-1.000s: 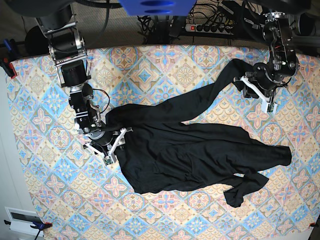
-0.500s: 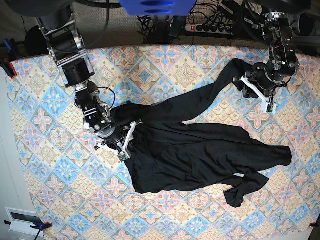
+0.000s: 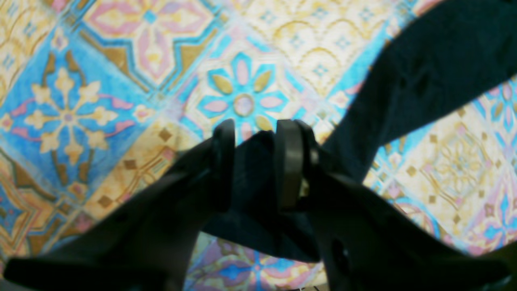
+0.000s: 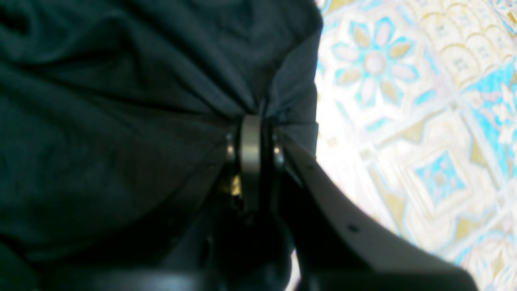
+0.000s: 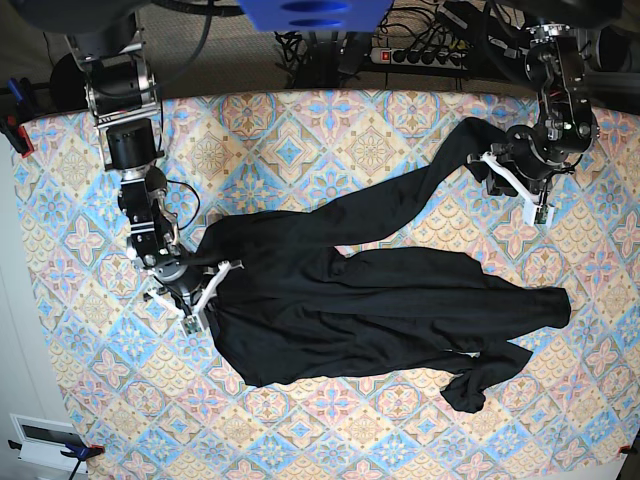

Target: Layout the t-shirt on the table in an organized manner, then fold the t-shirt properly

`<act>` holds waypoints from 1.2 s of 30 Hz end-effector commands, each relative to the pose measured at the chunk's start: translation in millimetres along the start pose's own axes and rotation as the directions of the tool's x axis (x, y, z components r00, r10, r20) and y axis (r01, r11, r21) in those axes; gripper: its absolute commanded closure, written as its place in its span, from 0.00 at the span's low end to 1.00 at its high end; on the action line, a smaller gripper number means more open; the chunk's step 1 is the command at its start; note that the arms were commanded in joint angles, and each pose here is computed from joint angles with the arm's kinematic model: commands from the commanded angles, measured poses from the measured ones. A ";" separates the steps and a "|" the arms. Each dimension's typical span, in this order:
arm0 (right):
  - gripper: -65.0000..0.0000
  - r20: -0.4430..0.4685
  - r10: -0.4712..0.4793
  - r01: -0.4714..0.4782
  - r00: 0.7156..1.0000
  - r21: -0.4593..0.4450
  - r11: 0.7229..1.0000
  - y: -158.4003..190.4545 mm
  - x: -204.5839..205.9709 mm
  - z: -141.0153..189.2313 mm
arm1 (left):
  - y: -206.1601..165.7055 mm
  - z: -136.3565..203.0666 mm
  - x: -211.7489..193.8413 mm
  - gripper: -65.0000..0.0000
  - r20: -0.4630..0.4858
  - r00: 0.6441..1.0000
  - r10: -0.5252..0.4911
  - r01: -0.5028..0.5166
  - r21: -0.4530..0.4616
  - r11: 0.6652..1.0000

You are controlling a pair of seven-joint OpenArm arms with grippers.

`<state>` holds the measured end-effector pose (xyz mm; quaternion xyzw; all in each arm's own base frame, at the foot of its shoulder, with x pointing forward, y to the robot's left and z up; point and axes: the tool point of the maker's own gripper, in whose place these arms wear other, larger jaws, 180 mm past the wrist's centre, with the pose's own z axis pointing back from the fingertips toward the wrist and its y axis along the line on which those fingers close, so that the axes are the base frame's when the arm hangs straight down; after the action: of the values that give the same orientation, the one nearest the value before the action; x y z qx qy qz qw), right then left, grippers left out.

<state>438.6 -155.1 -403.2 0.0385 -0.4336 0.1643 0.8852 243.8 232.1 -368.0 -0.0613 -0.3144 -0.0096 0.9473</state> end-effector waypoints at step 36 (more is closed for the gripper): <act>0.81 0.032 -0.054 0.057 0.998 -0.128 0.990 -71.9 5.1 18.0 | 2.4 4.8 25.6 0.73 0.063 0.998 -0.023 0.023 0.006 1.000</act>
<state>431.4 -219.9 -410.9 -0.0001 -0.4156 0.1122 0.9026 254.9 232.3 -360.4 -0.0614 -0.3263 -0.0118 0.9432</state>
